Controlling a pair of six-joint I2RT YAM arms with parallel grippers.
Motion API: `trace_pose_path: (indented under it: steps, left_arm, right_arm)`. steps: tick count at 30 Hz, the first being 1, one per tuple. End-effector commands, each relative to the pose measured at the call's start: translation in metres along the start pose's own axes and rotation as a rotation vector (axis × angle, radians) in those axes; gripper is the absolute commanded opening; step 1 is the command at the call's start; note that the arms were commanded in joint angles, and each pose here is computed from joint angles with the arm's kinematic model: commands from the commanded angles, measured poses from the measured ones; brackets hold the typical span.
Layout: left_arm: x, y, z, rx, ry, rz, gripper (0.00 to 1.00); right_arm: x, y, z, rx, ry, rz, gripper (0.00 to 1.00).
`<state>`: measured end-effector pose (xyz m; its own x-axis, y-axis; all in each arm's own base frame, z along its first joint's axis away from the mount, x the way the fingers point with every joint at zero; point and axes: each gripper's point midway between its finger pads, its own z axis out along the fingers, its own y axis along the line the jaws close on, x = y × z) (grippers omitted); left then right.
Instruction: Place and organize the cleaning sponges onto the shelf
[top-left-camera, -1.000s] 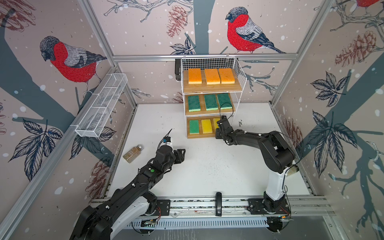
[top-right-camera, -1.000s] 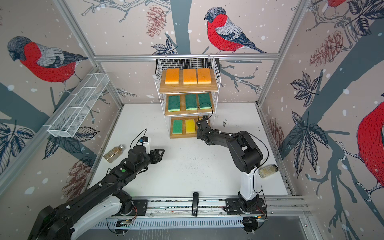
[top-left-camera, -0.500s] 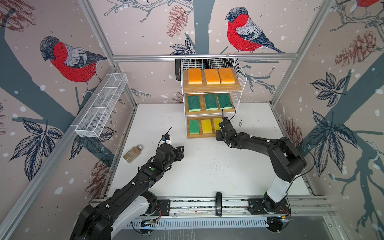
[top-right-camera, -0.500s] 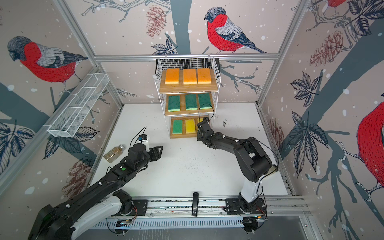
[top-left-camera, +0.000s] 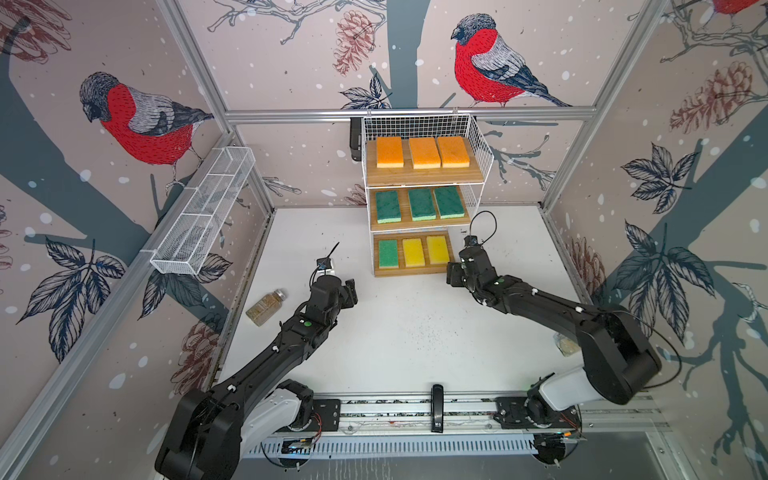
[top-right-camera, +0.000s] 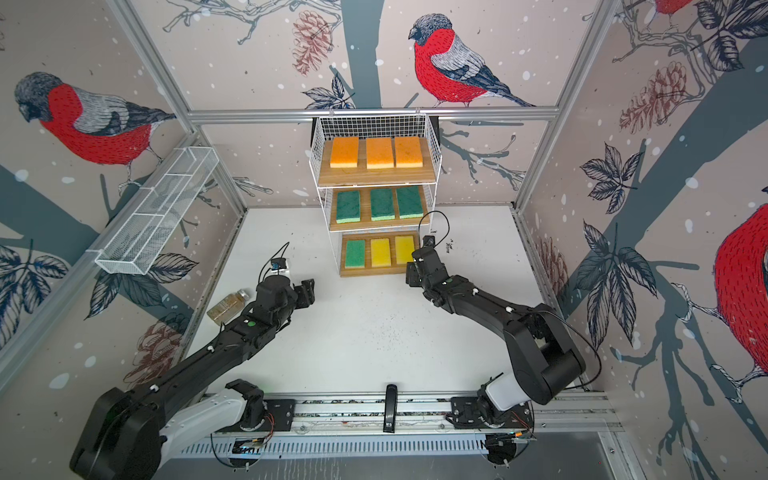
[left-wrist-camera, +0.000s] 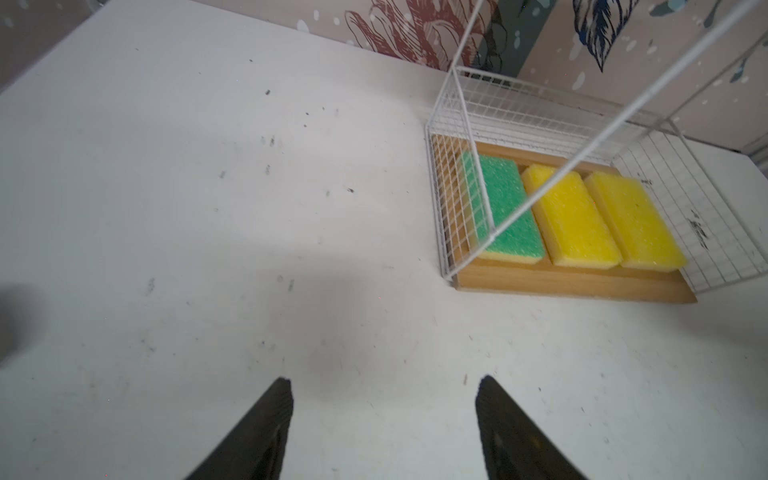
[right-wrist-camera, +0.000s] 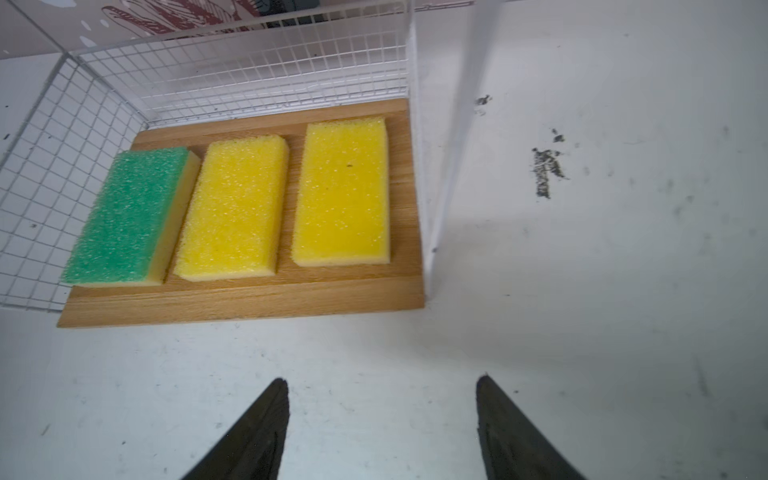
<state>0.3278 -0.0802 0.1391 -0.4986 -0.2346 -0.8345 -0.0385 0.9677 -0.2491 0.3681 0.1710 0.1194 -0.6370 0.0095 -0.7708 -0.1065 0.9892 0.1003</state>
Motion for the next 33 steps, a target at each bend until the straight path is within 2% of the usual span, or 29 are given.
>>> trace_pose_path:
  steps: [1,6,9,11,17,18,23,28,33]
  left_arm:
    - [-0.039,0.003,0.004,0.066,-0.143,0.002,0.73]
    - [-0.056,0.052,0.017,-0.029,-0.220,-0.047,0.74]
    - [-0.060,0.076,0.026,-0.115,-0.247,-0.023,0.75]
    - [-0.061,0.090,0.031,-0.153,-0.256,-0.026,0.75]
    - [-0.071,0.104,0.037,-0.187,-0.330,0.025,0.75]
    - [-0.071,0.105,0.040,-0.180,-0.315,0.039,0.75]
    - [-0.076,0.111,0.039,-0.207,-0.352,0.078,0.75]
    - [-0.068,0.115,0.035,-0.211,-0.392,0.093,0.77]
    - [-0.059,0.114,0.047,-0.186,-0.362,0.104,0.79]
  right_arm:
    - [-0.014,-0.023,-0.006,0.006,-0.067,0.019,0.75]
    - [-0.030,-0.087,-0.013,0.034,-0.167,0.144,0.81]
    - [-0.035,-0.130,-0.017,0.076,-0.215,0.261,0.82]
    - [-0.039,-0.149,-0.020,0.111,-0.256,0.287,0.83]
    - [-0.037,-0.184,-0.016,0.205,-0.305,0.257,0.84]
    - [-0.036,-0.186,-0.014,0.216,-0.309,0.246,0.84]
    - [-0.032,-0.189,-0.009,0.223,-0.372,0.187,0.85]
    - [-0.025,-0.183,0.000,0.212,-0.358,0.092,0.85]
    - [-0.025,-0.186,-0.007,0.236,-0.431,0.051,0.85]
